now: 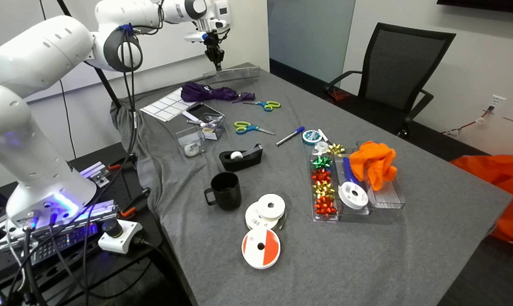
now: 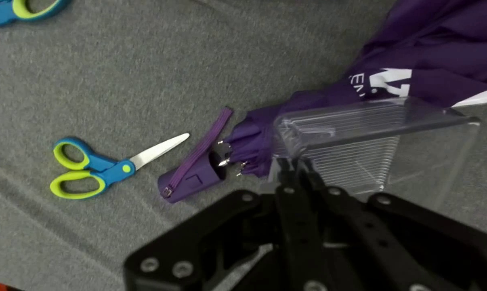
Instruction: Move the purple umbrella forward and move the clear case to the right
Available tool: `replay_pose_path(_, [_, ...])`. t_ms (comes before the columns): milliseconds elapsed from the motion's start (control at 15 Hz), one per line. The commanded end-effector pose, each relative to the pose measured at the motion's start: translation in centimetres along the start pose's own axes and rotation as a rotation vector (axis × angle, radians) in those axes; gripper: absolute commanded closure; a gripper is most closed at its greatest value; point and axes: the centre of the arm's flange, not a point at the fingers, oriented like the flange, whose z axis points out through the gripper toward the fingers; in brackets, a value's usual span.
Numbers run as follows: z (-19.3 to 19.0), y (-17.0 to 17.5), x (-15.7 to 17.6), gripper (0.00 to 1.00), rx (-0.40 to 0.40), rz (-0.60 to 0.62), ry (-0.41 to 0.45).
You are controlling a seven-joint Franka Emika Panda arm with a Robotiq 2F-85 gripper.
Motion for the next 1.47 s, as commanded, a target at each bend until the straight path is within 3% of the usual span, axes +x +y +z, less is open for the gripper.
replay_pose_path(0, [-2.0, 3.3, -1.7, 0.98, 0.022, -0.094, 0.009])
replay_pose_path(333, [-2.8, 4.7, -1.3, 0.98, 0.007, -0.172, 0.016])
replay_pose_path(467, [-2.7, 4.1, -1.0, 0.67, 0.016, -0.152, 0.019])
replay_pose_path(1000, [-2.8, -2.9, 1.8, 0.12, 0.222, 0.104, 0.085])
replay_pose_path(1133, [-2.5, -4.3, 2.2, 0.00, 0.250, 0.128, 0.103])
replay_pose_path(1400, [-1.0, -6.3, 4.0, 0.00, 0.205, 0.104, 0.072])
